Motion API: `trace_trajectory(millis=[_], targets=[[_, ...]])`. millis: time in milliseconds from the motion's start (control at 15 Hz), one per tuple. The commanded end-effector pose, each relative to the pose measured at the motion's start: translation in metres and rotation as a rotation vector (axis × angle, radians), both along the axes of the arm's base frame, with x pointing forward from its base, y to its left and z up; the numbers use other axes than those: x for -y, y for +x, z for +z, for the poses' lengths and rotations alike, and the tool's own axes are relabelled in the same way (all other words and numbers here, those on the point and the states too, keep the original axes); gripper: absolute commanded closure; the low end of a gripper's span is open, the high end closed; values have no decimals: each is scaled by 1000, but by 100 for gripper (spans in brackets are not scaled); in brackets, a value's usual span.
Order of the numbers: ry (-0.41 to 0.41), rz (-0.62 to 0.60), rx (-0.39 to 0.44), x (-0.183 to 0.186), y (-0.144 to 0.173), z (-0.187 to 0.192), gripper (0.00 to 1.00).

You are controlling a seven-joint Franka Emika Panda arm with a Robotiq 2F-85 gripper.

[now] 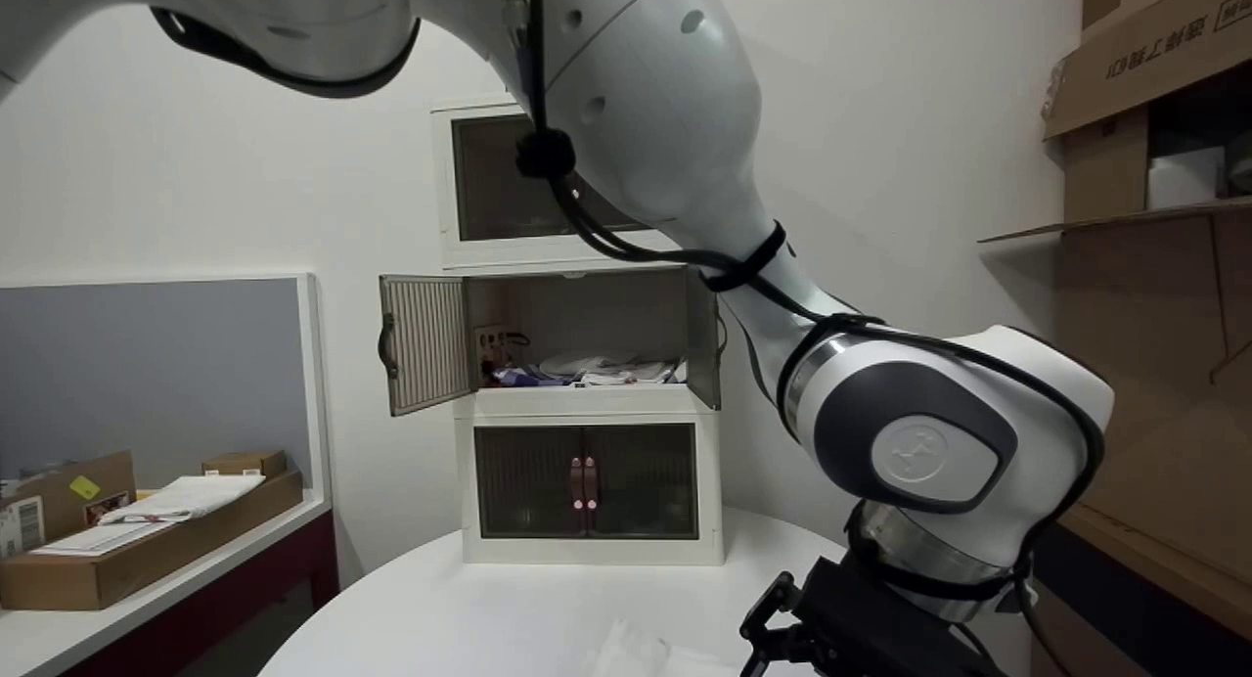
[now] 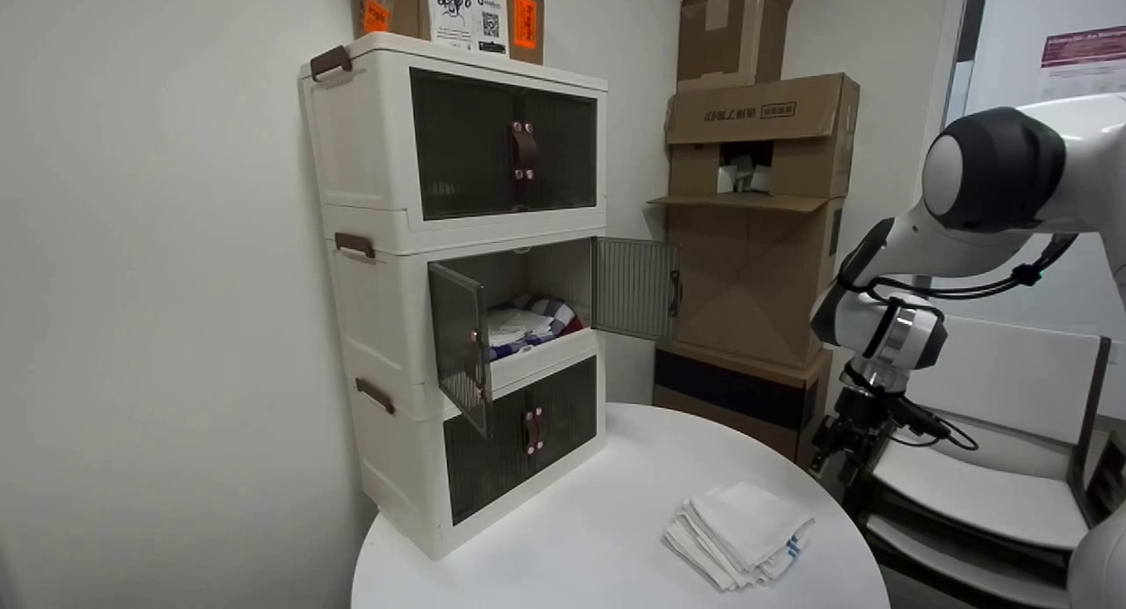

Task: Put the white and blue towel inside the open cabinet

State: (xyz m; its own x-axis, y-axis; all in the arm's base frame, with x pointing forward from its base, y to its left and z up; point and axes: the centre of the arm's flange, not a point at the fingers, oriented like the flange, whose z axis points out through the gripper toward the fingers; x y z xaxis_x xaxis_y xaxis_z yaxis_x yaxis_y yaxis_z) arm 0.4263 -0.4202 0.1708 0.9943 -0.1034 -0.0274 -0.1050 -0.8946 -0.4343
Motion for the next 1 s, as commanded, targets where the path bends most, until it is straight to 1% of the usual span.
trace_trajectory(millis=[0,333,667,933], targets=[[-9,-4,12,-12,-10,-7,0],[-7,3,52,-22,0,-16,0],[2,28,108,-35,22,-31,0],[21,56,114,-46,30,-52,0]])
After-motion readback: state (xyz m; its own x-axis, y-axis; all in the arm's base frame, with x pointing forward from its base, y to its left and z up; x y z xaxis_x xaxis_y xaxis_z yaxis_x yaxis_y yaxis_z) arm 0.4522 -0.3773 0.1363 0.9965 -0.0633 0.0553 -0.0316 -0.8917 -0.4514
